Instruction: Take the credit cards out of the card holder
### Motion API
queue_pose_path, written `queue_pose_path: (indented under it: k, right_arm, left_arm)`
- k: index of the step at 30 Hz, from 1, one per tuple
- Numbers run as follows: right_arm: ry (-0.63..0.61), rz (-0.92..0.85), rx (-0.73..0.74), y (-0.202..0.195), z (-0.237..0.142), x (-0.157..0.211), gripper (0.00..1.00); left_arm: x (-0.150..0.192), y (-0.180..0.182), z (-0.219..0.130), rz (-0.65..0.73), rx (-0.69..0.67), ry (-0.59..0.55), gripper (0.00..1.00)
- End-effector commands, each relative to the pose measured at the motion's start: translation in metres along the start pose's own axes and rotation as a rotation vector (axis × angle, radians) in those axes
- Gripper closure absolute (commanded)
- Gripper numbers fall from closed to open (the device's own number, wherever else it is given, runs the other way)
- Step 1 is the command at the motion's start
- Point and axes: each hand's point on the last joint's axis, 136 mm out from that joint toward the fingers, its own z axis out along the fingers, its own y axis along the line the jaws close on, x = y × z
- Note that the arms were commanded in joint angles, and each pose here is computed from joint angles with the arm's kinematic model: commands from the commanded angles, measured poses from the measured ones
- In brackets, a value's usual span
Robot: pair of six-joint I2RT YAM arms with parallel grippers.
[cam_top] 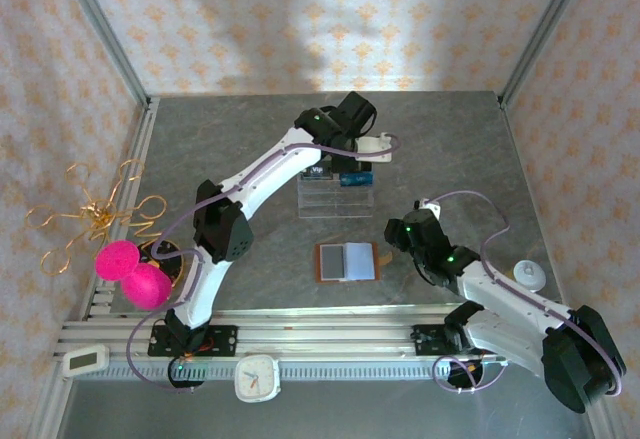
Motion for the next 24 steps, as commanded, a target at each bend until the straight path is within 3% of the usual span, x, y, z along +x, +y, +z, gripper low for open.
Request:
queue_pose_path:
  k: [1, 24]
  right_arm:
    - [-0.049, 0.012, -0.01, 0.006, -0.002, -0.016, 0.44]
    - [-0.042, 0.012, -0.006, 0.004, -0.001, -0.013, 0.44]
  left_arm:
    - [0.003, 0.001, 0.002, 0.014, -0.014, 0.016, 1.0]
    - [0.008, -0.002, 0.027, 0.0, -0.031, 0.059, 1.0]
